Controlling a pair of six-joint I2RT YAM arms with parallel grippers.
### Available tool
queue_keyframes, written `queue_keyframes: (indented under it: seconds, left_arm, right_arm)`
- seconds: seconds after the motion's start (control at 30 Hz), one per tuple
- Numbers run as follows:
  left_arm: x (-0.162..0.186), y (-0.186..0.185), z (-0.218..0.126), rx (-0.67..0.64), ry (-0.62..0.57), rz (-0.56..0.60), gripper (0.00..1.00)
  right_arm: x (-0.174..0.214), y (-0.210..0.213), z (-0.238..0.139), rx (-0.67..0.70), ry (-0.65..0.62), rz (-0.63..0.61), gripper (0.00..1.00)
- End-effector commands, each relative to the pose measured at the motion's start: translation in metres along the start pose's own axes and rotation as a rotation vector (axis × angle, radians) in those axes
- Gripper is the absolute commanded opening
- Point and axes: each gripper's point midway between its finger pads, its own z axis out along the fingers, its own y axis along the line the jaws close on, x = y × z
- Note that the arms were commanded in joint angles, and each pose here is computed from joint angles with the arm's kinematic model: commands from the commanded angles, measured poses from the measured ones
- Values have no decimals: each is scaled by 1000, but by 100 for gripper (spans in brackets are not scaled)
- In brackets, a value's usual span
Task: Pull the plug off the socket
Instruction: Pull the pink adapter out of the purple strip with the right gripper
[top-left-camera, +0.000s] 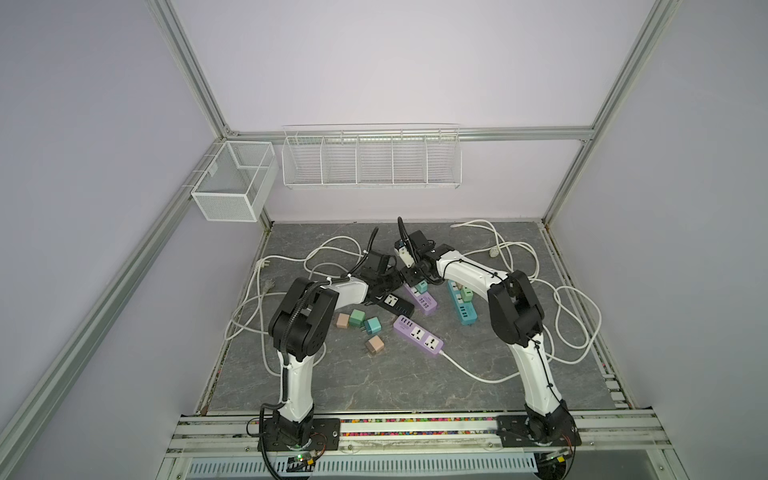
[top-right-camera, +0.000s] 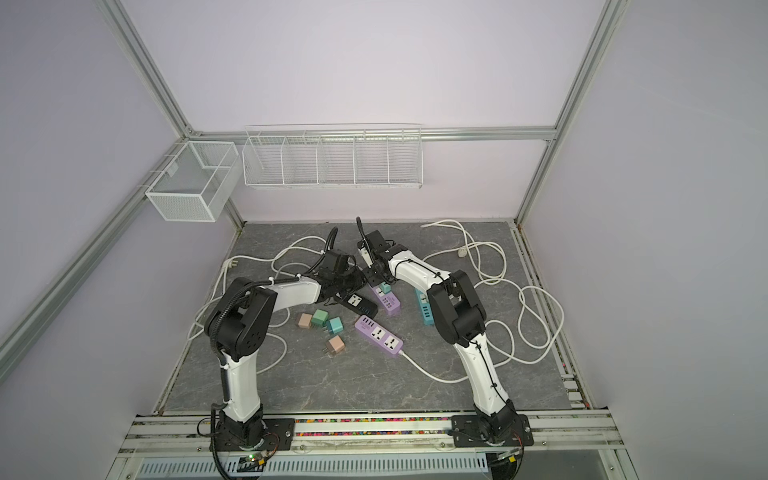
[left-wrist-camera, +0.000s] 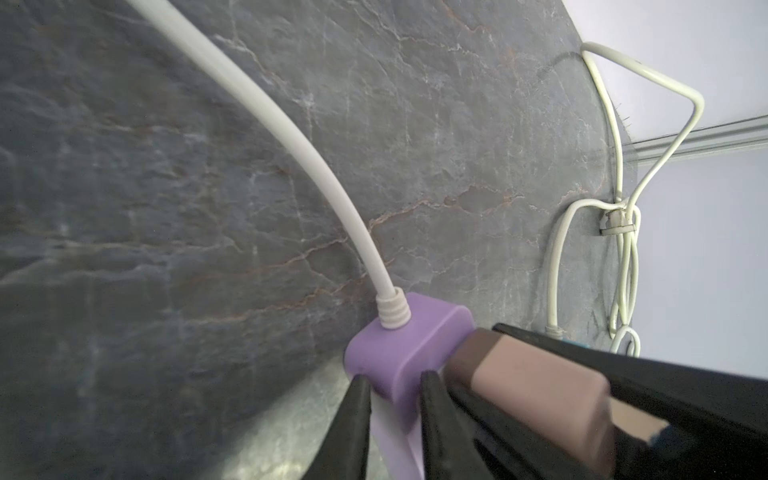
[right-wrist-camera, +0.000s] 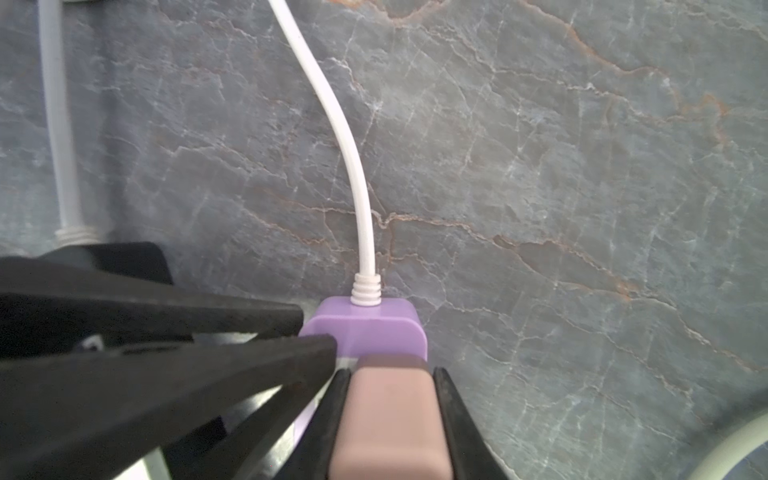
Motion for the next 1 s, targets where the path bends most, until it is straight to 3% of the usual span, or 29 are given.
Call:
queue_keyframes:
  seconds: [0.0, 0.23, 0.47, 0.7, 0.97]
  left_arm:
    - [32, 45, 12, -143, 78, -35, 22]
    - [38, 56, 11, -175, 90, -29, 21]
    - [49, 63, 14, -215, 112, -21, 21]
    - [68, 75, 13, -236, 146, -30, 22]
    - [77, 94, 12, -287, 151, -38, 23]
  right_arm:
    - [8, 0, 12, 32, 26, -22, 7]
    - [-7, -15, -9, 41, -30, -1, 7]
    - [-3, 5, -4, 3, -12, -17, 7]
    - [-14, -11, -19, 46, -32, -17, 7]
    - [-16, 6, -23, 29, -34, -38, 7]
